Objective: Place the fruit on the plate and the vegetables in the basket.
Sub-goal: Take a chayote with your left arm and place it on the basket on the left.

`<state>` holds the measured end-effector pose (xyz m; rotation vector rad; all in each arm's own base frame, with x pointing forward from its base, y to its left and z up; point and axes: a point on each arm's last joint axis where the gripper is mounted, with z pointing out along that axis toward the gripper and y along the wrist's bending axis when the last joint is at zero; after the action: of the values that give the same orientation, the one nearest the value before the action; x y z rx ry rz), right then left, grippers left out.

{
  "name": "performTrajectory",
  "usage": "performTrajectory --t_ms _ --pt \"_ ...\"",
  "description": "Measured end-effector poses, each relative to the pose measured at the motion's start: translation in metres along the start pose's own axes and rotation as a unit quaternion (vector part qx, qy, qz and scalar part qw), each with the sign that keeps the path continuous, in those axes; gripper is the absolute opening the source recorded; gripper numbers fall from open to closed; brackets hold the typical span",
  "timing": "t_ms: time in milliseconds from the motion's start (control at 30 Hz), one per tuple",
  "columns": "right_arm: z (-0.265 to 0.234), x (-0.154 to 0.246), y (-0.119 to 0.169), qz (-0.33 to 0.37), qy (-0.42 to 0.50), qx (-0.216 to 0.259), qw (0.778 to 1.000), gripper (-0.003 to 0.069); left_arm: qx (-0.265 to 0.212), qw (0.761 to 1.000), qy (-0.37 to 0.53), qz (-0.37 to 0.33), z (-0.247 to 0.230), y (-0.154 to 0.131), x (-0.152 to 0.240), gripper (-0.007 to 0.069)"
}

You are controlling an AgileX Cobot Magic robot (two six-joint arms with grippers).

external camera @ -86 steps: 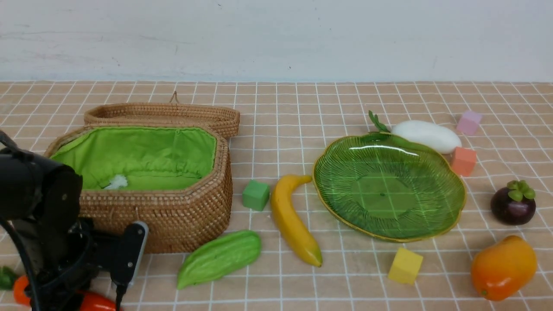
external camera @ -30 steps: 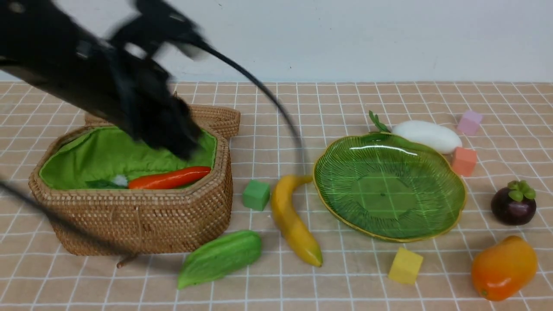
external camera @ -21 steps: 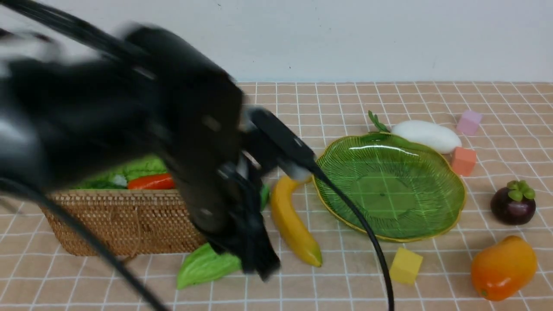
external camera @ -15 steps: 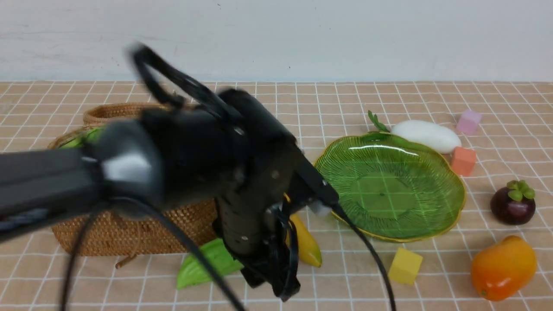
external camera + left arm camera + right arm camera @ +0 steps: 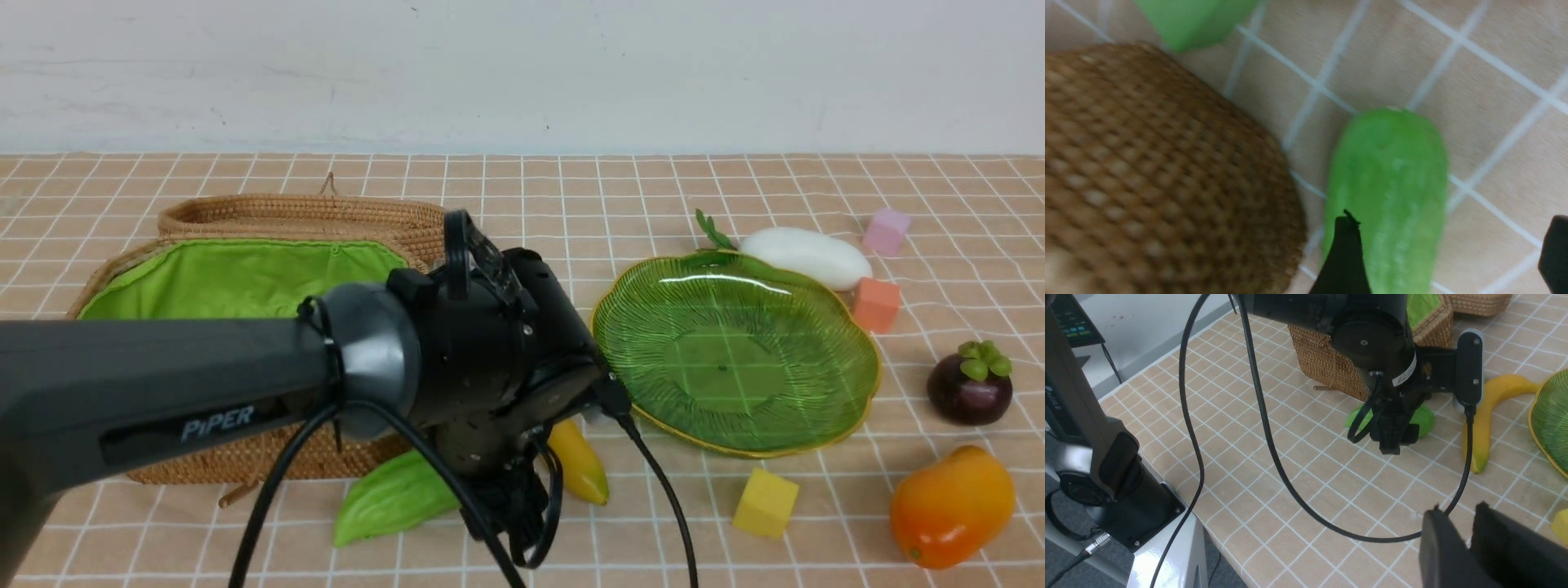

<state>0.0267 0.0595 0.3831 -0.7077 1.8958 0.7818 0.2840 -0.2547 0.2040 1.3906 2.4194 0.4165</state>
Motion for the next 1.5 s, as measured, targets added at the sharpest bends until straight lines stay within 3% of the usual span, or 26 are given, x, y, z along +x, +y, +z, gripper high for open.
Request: performTrajectory --t_ms 300,633,867,967,1067,1167,1333,1500 --pt "0.000 0.001 0.000 0.000 0.005 -0.002 1.000 0.0141 -0.032 0.999 -0.014 0.041 0.019 -0.001 -0.008 0.0578" --pt "0.000 0.003 0.001 0.000 0.016 -0.006 1.000 0.0141 -0.019 0.998 0.021 0.048 0.041 -0.010 -0.007 0.0568" --pt "-0.001 0.003 0.002 -0.001 0.016 -0.006 1.000 0.0144 -0.018 0.998 0.029 0.046 0.043 -0.011 -0.007 0.0515" --pt "-0.002 0.003 0.002 -0.002 0.015 -0.006 1.000 0.0144 -0.010 0.999 0.033 0.029 0.044 -0.012 -0.007 0.0417" --pt "-0.002 0.004 0.002 -0.002 0.014 -0.006 1.000 0.0144 -0.003 0.999 0.039 0.013 0.042 -0.014 -0.006 0.0416" --pt "-0.002 0.003 0.002 -0.003 0.010 -0.005 1.000 0.0144 0.010 0.999 0.048 0.004 0.033 -0.017 -0.003 0.0416" --pt "-0.005 -0.008 0.001 -0.006 -0.039 0.009 0.999 0.0144 0.025 1.000 0.008 0.009 -0.034 -0.027 0.002 0.0416" --pt "-0.012 -0.028 -0.003 -0.039 -0.140 0.046 0.988 0.0144 -0.002 0.997 -0.070 0.044 -0.103 0.009 0.026 0.0416"
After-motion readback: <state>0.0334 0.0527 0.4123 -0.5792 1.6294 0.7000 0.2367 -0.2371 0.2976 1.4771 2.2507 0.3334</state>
